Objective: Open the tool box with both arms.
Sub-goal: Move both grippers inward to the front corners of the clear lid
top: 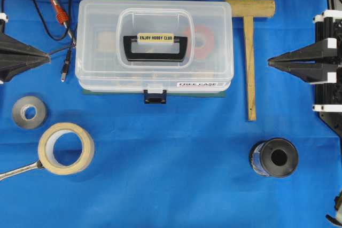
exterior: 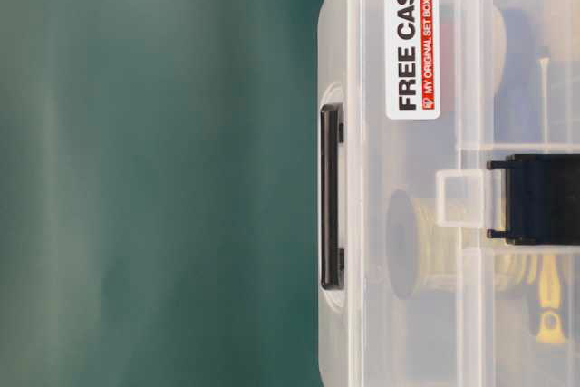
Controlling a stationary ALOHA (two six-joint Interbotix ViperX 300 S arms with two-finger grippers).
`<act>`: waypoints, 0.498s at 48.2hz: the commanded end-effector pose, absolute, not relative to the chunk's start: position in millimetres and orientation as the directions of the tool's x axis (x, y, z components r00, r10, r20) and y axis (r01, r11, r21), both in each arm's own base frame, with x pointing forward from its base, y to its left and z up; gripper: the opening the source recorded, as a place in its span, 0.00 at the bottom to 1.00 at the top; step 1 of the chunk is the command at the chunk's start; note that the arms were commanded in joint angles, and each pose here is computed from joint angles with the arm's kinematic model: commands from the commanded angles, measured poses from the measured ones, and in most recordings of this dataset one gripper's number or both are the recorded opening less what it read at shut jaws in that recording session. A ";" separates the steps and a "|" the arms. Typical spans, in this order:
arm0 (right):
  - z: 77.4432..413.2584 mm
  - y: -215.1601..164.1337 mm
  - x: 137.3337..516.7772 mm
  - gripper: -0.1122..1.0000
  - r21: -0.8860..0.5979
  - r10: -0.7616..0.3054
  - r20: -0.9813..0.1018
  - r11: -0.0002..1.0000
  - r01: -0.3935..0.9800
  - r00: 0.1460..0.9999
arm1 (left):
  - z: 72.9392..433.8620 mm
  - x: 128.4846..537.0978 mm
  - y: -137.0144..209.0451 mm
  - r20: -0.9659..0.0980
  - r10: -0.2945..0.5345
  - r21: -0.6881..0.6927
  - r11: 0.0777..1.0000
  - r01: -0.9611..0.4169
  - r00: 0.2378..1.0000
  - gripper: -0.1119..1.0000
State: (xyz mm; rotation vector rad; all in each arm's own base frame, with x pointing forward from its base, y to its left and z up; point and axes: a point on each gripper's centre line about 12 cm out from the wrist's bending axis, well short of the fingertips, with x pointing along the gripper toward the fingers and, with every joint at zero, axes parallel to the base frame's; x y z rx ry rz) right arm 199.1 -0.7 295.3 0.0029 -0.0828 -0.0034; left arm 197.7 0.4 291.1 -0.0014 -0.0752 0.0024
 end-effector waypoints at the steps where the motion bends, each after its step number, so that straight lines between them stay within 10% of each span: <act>1: 302.0 -1.0 201.2 0.10 0.005 -0.005 0.100 1.000 0.005 0.995 | 297.6 200.3 1.2 0.078 0.010 -0.028 1.000 -0.008 0.997 0.10; 24: 266.7 -26.4 208.1 0.10 0.063 -0.124 -0.195 0.988 0.139 0.973 | 262.9 207.1 18.3 -0.157 0.089 -0.037 0.995 -0.096 0.984 0.10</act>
